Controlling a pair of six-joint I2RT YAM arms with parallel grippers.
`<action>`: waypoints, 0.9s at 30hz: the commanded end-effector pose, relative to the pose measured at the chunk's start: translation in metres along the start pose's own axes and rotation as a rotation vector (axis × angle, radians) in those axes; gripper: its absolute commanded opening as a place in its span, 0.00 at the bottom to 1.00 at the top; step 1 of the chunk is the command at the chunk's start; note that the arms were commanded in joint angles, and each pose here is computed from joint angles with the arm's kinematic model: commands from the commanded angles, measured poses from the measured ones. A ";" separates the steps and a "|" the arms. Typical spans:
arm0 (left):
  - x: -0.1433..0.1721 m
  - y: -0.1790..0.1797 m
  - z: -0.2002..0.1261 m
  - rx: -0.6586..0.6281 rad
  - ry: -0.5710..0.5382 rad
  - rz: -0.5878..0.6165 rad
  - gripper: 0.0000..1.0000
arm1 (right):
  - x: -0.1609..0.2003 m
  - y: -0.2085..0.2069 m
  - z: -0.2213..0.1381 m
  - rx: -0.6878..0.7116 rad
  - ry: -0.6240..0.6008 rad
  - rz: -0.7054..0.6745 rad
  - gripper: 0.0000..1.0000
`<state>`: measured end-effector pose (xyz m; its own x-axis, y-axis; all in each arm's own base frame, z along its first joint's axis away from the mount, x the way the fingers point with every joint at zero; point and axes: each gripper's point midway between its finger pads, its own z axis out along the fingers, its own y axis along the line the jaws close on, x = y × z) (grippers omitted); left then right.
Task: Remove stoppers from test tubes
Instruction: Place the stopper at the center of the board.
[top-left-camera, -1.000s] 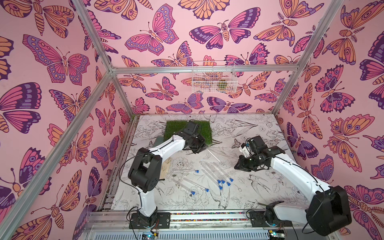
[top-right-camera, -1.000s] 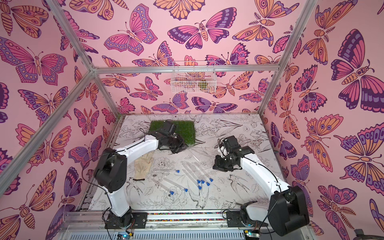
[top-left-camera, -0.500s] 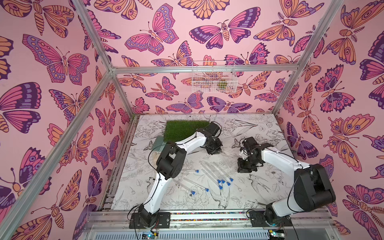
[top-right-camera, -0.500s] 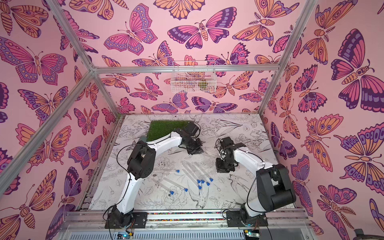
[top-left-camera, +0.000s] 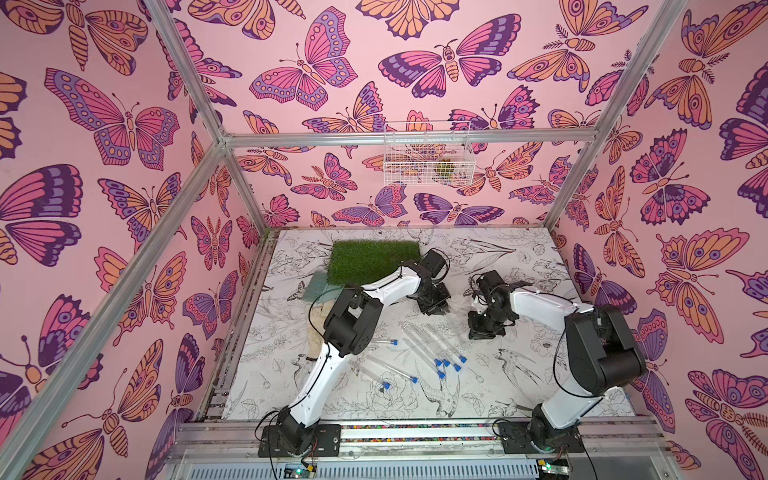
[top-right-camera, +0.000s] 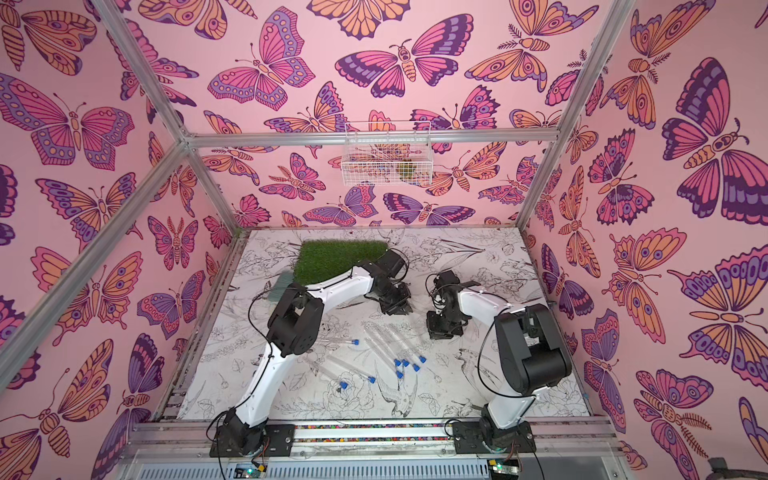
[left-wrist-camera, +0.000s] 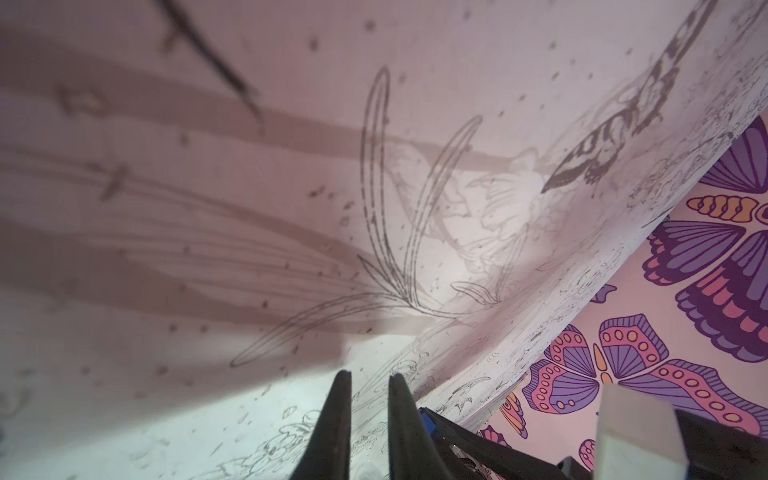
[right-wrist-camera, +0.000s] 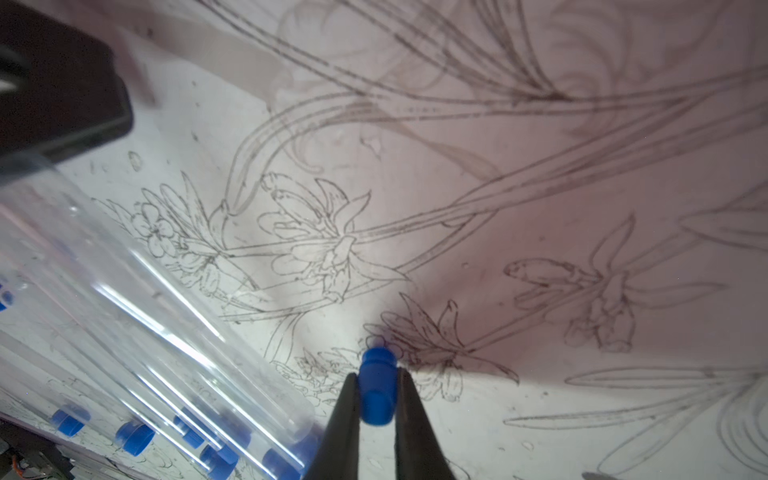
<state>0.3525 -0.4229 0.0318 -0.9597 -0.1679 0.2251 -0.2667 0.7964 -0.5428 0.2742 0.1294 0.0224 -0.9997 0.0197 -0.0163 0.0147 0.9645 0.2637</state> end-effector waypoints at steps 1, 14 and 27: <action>0.005 0.004 0.011 -0.016 0.043 -0.031 0.00 | -0.011 0.003 0.003 -0.009 -0.015 -0.017 0.15; 0.007 0.009 0.014 -0.031 0.056 -0.043 0.21 | -0.011 0.009 0.016 -0.007 0.018 -0.037 0.20; 0.010 0.007 0.008 -0.027 0.052 -0.033 0.31 | -0.010 0.011 0.018 -0.022 0.025 -0.031 0.30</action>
<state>0.3479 -0.4306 0.0297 -0.9502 -0.1584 0.2684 -0.2859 0.7858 -0.5485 0.2895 0.1445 0.0171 -0.9997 -0.0006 -0.0248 -0.0081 0.9540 0.2996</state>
